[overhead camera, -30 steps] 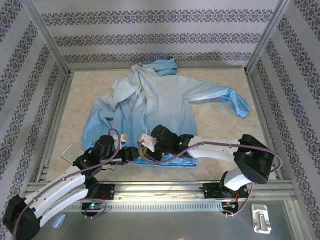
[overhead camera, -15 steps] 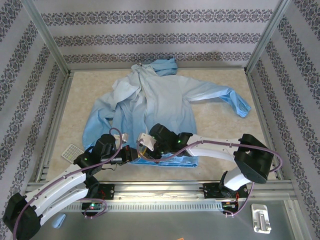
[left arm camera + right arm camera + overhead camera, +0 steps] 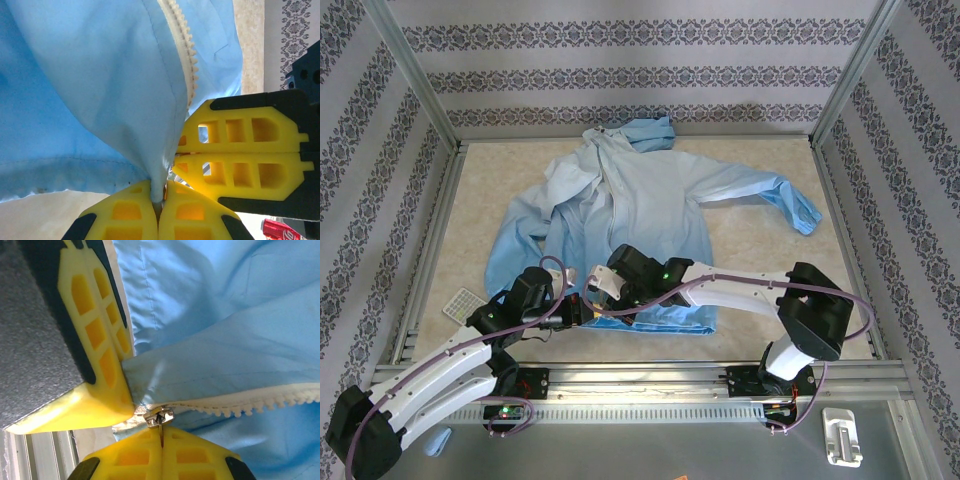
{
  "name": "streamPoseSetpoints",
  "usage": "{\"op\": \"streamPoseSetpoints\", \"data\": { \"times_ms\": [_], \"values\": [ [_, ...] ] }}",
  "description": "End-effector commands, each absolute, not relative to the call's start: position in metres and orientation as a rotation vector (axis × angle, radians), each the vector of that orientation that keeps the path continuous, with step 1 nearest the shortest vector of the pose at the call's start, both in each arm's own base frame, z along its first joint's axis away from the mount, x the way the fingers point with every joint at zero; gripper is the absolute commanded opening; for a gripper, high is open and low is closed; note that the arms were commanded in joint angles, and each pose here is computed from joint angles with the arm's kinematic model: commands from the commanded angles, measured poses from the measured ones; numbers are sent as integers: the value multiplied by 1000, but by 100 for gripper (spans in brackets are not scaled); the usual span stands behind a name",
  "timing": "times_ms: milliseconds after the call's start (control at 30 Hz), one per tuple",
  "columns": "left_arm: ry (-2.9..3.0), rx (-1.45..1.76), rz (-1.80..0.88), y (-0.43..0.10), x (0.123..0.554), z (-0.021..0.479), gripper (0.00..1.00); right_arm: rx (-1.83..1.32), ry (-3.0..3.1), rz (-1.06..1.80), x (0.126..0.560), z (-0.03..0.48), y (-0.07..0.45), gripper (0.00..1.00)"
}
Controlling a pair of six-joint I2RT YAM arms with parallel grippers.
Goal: Zip up the jacket
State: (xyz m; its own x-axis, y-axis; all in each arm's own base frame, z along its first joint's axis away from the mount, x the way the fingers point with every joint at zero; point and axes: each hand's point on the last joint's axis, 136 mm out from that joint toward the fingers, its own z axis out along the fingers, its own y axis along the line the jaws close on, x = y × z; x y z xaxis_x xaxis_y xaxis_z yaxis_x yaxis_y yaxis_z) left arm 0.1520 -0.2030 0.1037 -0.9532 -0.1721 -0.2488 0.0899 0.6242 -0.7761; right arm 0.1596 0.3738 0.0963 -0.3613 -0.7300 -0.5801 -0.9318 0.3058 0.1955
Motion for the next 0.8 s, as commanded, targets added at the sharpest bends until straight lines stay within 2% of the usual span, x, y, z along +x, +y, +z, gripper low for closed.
{"op": "streamPoseSetpoints", "data": {
  "times_ms": [0,567,767],
  "values": [
    [2649,-53,-1226,-196,135,92,0,-1396,2190,660,189,106,376,0],
    [2598,-41,-1296,-200,133,98,0,-1261,2212,653,218,113,375,0],
    [2559,-30,-1310,-201,136,102,0,-1272,2172,725,213,120,380,0]
  ]
}}
